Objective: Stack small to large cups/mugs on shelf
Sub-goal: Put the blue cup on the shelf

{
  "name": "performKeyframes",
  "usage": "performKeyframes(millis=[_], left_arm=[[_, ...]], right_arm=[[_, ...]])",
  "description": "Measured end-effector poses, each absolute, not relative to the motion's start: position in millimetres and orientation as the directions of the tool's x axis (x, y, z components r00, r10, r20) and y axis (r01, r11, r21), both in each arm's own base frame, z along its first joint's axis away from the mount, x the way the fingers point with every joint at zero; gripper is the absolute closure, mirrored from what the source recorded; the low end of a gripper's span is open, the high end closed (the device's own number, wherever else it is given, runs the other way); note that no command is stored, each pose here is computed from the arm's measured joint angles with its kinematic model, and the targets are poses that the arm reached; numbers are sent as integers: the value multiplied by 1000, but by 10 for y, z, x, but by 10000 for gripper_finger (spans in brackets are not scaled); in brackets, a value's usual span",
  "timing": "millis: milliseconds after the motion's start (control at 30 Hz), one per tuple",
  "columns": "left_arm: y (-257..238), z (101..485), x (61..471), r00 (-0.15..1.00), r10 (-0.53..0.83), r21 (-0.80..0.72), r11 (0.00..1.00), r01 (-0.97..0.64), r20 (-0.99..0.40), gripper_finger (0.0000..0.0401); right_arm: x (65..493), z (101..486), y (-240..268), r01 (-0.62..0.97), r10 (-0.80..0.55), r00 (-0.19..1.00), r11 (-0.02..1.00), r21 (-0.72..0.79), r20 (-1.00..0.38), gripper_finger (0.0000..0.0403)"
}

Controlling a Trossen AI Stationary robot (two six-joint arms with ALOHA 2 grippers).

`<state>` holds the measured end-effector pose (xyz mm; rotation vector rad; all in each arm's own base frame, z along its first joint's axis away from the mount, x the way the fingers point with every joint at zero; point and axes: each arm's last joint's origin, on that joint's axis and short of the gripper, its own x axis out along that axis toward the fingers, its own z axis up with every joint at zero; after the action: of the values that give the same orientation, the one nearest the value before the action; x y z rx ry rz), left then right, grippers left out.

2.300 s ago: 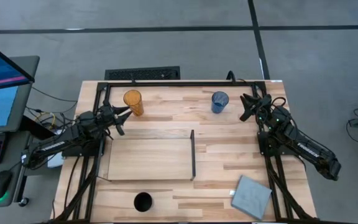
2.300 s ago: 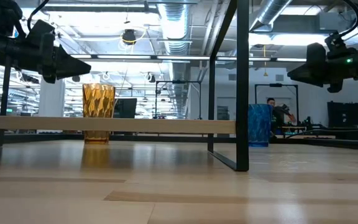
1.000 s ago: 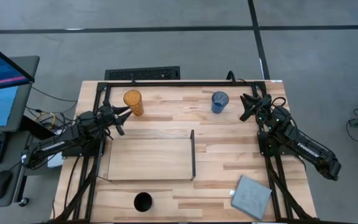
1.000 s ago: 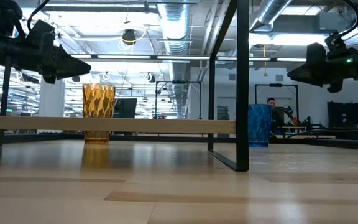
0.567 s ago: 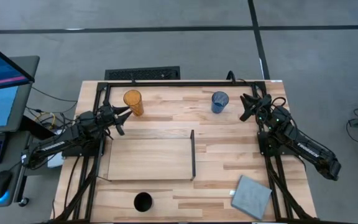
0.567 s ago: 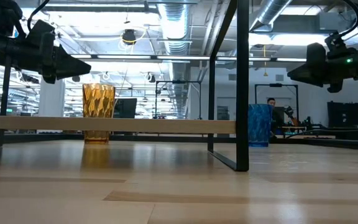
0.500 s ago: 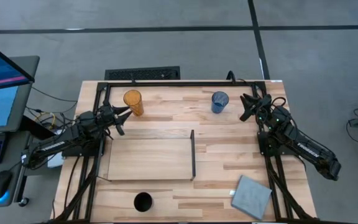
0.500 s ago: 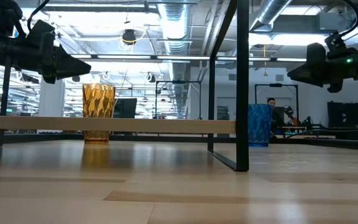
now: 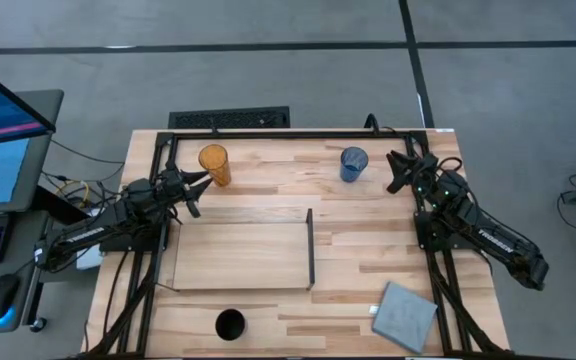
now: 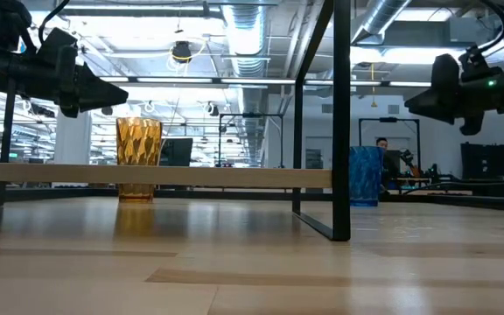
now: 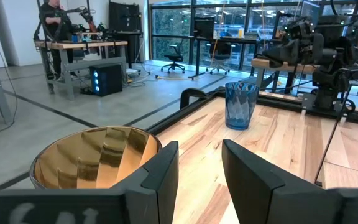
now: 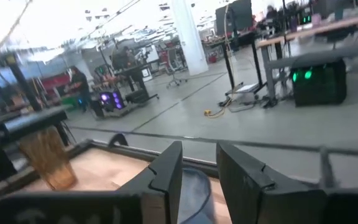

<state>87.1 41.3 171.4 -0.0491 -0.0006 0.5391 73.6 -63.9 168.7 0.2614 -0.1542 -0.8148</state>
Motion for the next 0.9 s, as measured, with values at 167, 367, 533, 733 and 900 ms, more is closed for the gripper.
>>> performKeyframes(millis=[167,367,533,733,900], left_arm=[[413,1714,871,858,514,-47,856,-514,-13,287],[414,1715,871,856,517,-47,855,-517,-12,287],[414,1715,871,856,518,-47,854,-517,-12,287],[414,1714,871,855,518,-47,854,-518,-12,287],[414,1715,871,855,518,-47,854,-518,-12,287]], right_arm=[[730,1688,-645,691,-744,668,637,340,36,282],[702,1914,-603,670,-721,686,680,297,103,282],[632,2387,-509,660,-678,707,735,155,203,282],[631,3019,-495,678,-680,732,733,59,39,282],[841,3448,-622,664,-656,727,747,-35,-202,282]])
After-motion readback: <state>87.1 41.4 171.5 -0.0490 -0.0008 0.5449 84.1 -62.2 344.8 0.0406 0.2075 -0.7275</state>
